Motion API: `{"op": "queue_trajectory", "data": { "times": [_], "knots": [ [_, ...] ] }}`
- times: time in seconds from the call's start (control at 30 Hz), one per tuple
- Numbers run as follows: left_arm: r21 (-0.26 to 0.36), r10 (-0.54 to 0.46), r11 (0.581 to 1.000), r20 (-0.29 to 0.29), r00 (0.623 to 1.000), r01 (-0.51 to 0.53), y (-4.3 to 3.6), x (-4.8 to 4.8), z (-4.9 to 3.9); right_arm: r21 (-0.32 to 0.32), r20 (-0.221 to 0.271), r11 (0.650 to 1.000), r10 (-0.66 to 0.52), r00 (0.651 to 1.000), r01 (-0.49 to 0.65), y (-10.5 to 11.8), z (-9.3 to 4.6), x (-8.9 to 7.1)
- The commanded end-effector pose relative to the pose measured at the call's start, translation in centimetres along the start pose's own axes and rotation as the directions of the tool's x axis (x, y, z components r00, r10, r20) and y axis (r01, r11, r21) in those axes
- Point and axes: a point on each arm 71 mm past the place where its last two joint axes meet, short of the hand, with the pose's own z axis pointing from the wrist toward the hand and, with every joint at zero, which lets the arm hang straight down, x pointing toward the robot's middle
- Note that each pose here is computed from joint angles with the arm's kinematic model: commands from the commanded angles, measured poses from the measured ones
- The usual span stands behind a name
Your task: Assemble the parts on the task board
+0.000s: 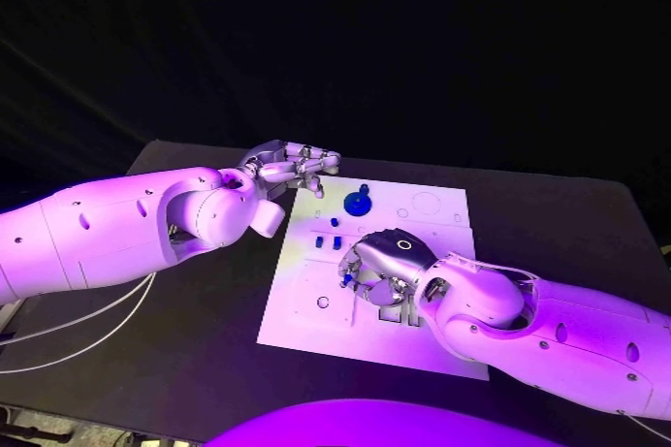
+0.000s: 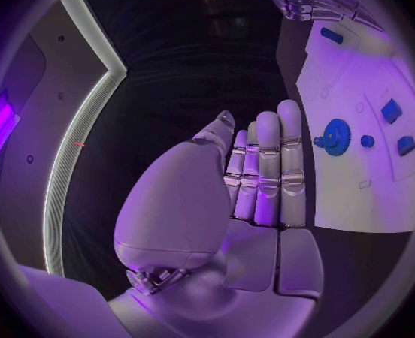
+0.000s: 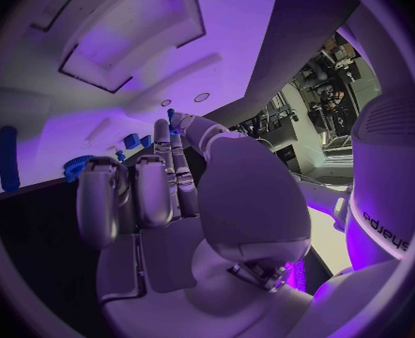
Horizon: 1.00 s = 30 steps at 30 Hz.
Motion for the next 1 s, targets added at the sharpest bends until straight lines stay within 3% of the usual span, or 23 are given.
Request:
{"op": "queue_trajectory", "data": {
  "times": [0.03,1.0],
  "knots": [
    [0.006,-0.002,1.000,-0.024,1.000,0.002,-0.09,0.34,0.07,-0.007,-0.010,1.000,-0.020,1.000,0.019,0.07,0.11,0.26],
    [0.005,-0.005,1.000,-0.035,0.999,0.005,-0.09,0.58,0.12,0.001,-0.047,1.000,-0.028,0.998,0.028,-0.09,0.85,1.10]
  ]
}}
